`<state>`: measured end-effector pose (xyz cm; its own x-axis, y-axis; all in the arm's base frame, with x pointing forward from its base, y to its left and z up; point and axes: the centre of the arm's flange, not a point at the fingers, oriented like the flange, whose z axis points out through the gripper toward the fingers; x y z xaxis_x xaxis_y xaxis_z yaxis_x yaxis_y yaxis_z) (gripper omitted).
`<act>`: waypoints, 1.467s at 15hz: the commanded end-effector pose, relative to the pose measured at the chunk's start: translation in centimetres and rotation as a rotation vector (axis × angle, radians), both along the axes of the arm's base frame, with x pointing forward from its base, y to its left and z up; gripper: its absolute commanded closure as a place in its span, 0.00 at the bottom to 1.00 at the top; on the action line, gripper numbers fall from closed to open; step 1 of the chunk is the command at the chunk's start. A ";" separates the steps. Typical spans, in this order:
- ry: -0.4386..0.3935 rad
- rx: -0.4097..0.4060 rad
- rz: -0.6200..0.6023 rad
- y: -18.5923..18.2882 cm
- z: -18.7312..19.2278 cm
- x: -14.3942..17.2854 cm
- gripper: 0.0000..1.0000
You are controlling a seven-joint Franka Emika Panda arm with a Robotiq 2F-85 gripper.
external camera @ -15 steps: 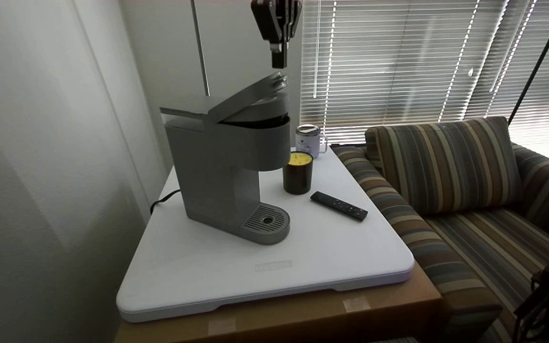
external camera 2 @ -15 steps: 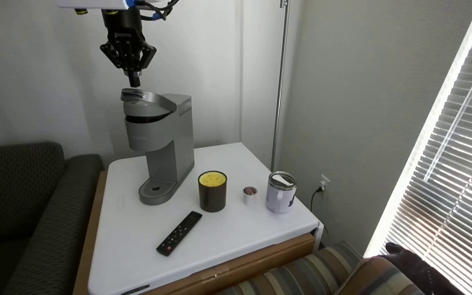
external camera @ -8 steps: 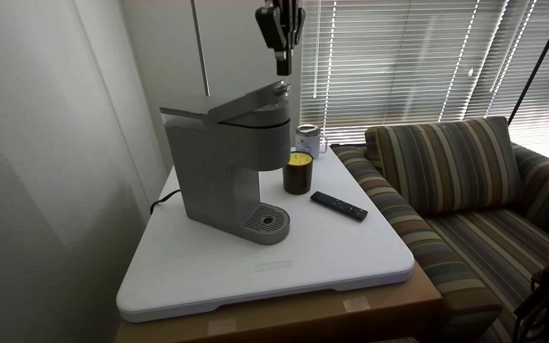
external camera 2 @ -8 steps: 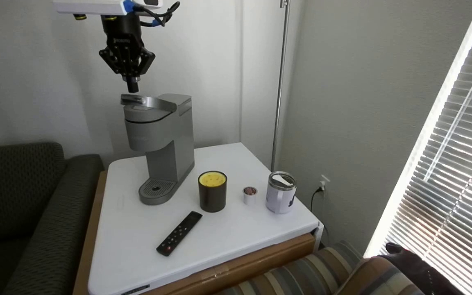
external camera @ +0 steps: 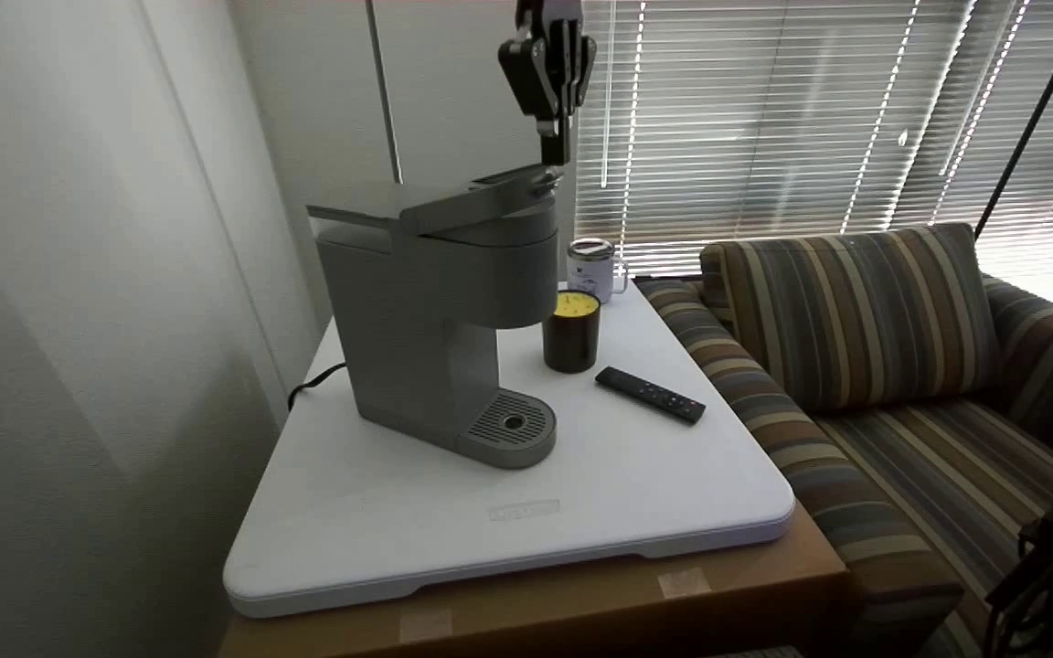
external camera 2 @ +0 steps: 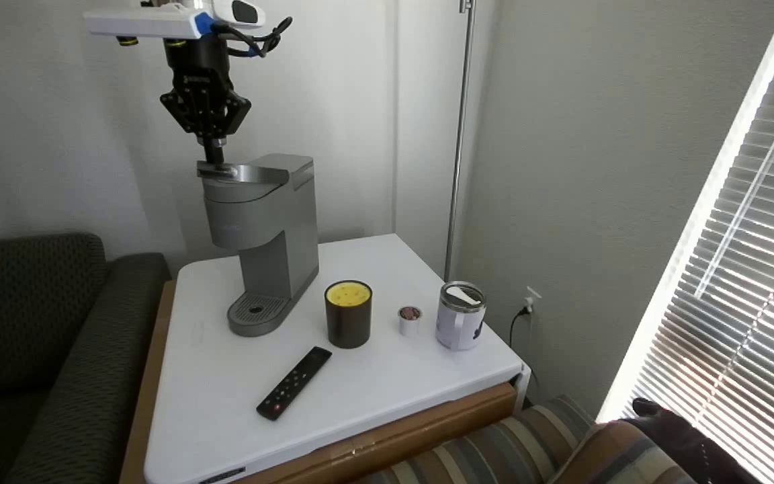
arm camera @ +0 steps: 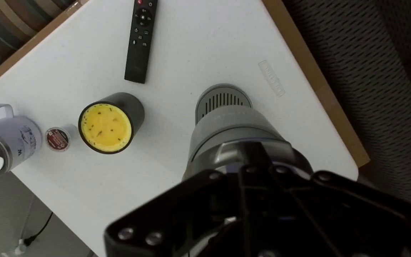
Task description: Close the lid of the coffee maker and then open it
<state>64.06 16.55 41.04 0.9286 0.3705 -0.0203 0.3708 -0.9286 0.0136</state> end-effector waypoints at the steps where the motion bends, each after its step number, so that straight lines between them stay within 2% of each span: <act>1: 0.021 0.000 -0.036 -0.8 -2.3 -2.0 1.00; 10: -0.020 0.012 -0.127 -1.3 -6.5 -4.0 1.00; 16: 0.014 0.014 -0.162 -1.9 -9.3 -5.9 1.00; 22: 0.030 -0.008 -0.165 -1.8 -8.2 -6.6 1.00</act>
<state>58.62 15.30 31.46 0.9722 0.2277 -0.0549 0.2285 -0.9735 0.0092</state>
